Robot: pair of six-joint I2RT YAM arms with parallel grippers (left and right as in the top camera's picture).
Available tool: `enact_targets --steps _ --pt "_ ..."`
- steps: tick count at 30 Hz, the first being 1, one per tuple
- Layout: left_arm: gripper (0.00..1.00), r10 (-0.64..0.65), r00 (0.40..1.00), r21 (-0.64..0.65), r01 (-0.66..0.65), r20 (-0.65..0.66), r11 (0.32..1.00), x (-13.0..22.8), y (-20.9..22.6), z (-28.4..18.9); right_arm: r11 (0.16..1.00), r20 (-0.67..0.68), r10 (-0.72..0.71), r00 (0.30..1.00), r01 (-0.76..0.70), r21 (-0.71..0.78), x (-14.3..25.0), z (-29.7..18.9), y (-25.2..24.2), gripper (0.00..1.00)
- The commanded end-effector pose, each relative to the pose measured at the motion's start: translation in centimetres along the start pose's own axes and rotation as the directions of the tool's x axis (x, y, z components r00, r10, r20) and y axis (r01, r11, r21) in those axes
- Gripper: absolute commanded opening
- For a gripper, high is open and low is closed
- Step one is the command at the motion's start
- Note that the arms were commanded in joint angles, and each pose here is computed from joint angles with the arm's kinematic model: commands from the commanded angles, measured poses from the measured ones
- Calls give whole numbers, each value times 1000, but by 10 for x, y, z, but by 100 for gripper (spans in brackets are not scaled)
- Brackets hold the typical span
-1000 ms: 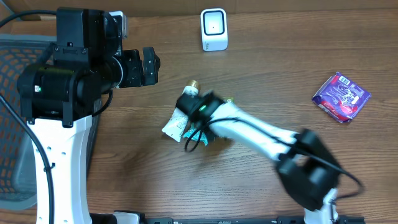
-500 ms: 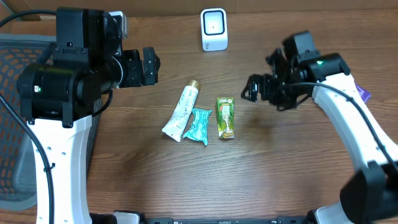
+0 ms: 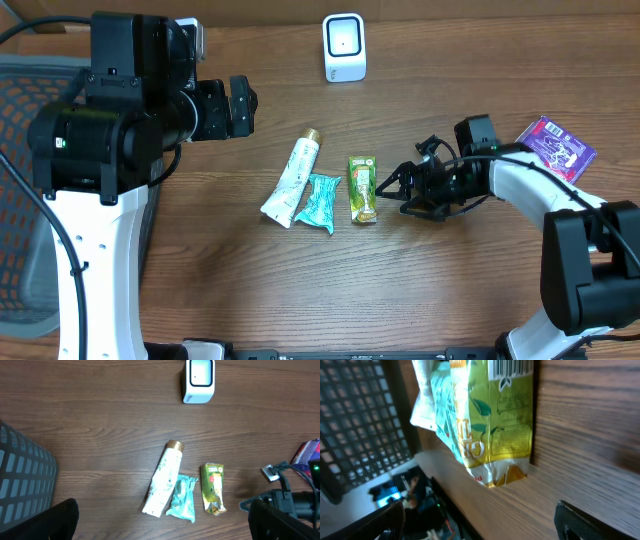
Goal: Scan the item barcode
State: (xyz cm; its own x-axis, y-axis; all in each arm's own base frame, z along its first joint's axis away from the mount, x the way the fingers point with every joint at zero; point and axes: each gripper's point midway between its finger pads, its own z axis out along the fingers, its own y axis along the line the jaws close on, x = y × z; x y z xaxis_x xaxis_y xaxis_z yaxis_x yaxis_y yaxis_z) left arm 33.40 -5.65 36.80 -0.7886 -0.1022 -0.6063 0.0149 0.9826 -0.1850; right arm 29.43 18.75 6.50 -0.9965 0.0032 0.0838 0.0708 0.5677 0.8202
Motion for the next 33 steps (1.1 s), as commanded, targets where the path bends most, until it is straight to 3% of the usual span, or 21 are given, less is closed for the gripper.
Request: enact_targets --steps 1,8,20,28,30,33 --pt "100 17 1000 -4 -17 7 1000 -3 1 0 994 -9 94 996 -94 -64 6 9 -2 95" --pt "99 17 1000 -4 -17 7 1000 -3 1 0 990 20 109 994 -107 -88 5 29 -3 94" --pt "99 17 1000 -4 -17 6 1000 -3 1 0 964 90 257 962 -262 45 0 45 -19 97" --pt "100 17 1000 -4 -17 6 1000 -3 1 0 953 120 278 953 -289 88 1 58 -18 97" --pt "99 17 1000 -4 -17 6 1000 -3 1 0 948 133 289 948 -303 101 1 59 -20 96" --pt "100 17 1000 -4 -17 6 1000 -3 1 0 935 160 314 936 -334 119 -2 58 -25 87"
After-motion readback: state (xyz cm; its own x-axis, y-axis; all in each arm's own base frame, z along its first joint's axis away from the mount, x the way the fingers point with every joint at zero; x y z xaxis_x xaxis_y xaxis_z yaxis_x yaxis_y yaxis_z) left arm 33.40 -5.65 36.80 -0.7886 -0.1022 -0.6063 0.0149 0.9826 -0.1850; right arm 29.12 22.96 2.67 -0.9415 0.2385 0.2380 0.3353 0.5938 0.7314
